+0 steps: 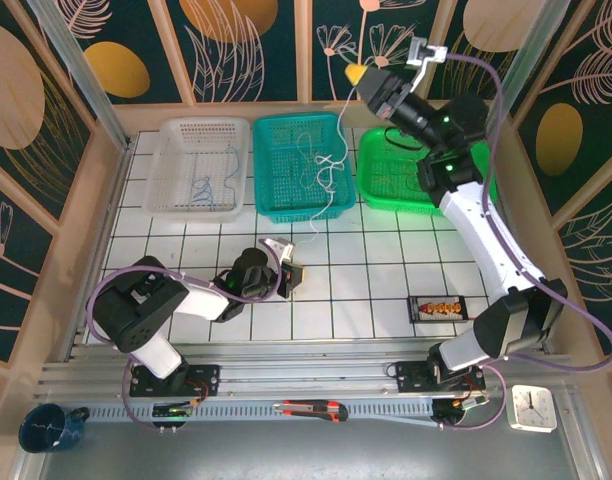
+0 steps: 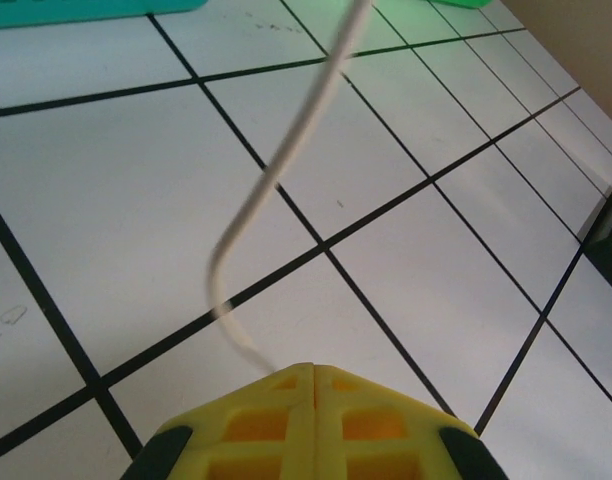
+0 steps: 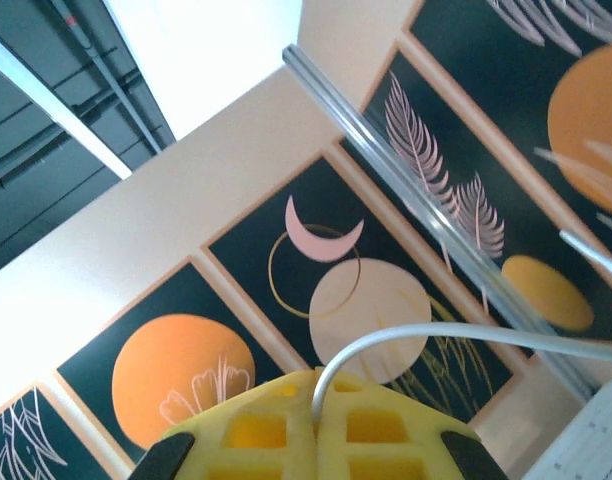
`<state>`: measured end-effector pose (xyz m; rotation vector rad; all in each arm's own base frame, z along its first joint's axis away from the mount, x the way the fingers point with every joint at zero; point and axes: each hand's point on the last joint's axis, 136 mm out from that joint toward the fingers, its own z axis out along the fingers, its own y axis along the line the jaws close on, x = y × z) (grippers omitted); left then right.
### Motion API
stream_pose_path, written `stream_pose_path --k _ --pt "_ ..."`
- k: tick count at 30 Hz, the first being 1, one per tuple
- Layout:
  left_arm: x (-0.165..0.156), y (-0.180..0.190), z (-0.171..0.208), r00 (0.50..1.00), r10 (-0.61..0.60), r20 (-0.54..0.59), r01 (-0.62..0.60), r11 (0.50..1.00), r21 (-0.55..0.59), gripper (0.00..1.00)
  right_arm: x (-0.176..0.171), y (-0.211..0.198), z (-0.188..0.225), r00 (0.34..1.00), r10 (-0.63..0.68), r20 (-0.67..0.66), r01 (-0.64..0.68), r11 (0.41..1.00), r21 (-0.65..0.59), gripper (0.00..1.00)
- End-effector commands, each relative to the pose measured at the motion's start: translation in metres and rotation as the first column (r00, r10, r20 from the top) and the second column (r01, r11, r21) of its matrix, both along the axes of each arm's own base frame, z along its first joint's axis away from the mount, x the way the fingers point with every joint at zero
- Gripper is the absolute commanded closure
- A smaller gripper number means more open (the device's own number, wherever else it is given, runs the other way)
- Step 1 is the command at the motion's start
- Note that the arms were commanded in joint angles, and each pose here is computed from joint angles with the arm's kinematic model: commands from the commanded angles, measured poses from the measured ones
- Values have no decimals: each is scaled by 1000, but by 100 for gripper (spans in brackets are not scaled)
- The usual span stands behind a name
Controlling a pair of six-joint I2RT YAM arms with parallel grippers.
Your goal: Untangle the cables
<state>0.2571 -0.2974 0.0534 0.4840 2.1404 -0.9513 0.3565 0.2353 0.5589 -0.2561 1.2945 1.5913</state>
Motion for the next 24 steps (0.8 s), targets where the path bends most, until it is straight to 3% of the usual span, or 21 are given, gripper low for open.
stream_pose_path --k 1,10,13,17,24 --pt "-3 1 -5 1000 6 -10 -6 1000 -17 100 3 -17 31 997 -23 77 21 1000 23 100" --pt "-9 9 -23 998 27 -57 -26 1000 7 100 33 -98 95 963 -211 169 196 975 103 100" --pt "-8 9 -23 998 35 -60 -35 999 0 100 44 -106 99 963 -215 163 200 974 102 100" --pt "-5 4 -12 998 32 -52 -34 999 -34 100 62 -86 77 977 -174 123 168 984 52 100" --pt "-4 -4 17 1000 0 -28 -2 998 -68 100 101 -26 -14 993 -116 -17 115 992 -47 100"
